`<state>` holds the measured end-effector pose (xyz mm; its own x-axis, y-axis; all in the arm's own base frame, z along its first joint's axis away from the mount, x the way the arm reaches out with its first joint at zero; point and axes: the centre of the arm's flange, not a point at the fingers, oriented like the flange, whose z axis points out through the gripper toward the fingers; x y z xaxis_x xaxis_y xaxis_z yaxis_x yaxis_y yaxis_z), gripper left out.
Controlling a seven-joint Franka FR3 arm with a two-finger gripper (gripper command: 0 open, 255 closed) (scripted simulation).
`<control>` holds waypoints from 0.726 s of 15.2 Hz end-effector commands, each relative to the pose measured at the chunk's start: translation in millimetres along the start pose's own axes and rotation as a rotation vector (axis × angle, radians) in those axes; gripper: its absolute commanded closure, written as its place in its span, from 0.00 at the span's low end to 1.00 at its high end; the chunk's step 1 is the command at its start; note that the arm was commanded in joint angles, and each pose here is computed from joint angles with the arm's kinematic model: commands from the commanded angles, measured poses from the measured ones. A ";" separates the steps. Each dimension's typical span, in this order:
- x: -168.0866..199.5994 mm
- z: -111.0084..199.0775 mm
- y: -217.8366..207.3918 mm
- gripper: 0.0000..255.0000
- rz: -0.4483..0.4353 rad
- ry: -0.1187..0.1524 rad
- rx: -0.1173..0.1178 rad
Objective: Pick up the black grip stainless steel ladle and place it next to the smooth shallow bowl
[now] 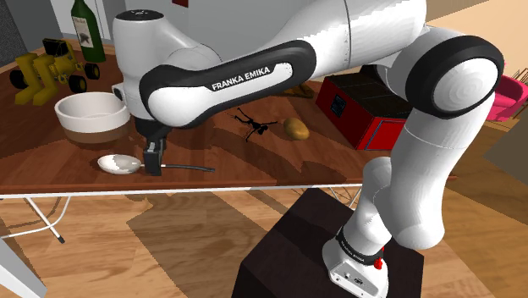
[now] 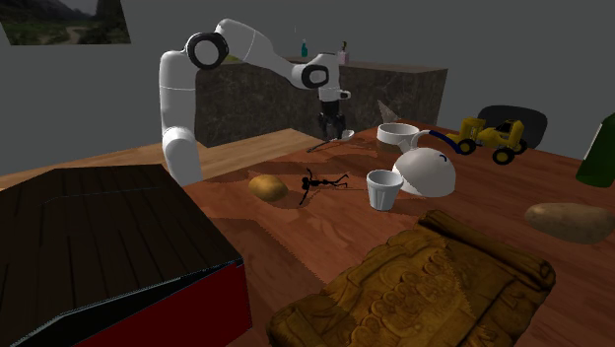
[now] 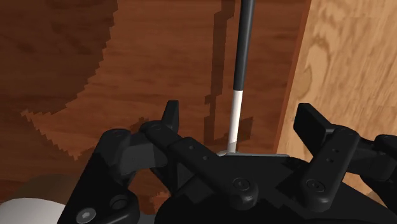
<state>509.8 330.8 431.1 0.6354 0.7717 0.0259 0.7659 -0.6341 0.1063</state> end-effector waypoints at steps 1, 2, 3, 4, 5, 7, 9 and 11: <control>0.1 -20.4 0.1 0.00 0.000 0.000 0.000; 0.1 -33.6 0.1 0.00 0.000 0.000 0.000; 0.1 -44.0 0.1 0.00 0.000 0.000 0.000; 0.1 -44.0 0.1 0.00 0.000 0.000 0.000; 0.1 -44.0 0.1 0.00 0.000 0.000 0.000; 0.1 -44.0 0.1 0.00 0.000 0.000 0.000; 0.1 -44.0 0.1 0.00 0.000 0.000 0.000; 0.1 -44.0 0.1 0.00 0.000 0.000 0.000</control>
<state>505.6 332.9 474.8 0.6353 0.7718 0.0257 0.7659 -0.6341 0.1063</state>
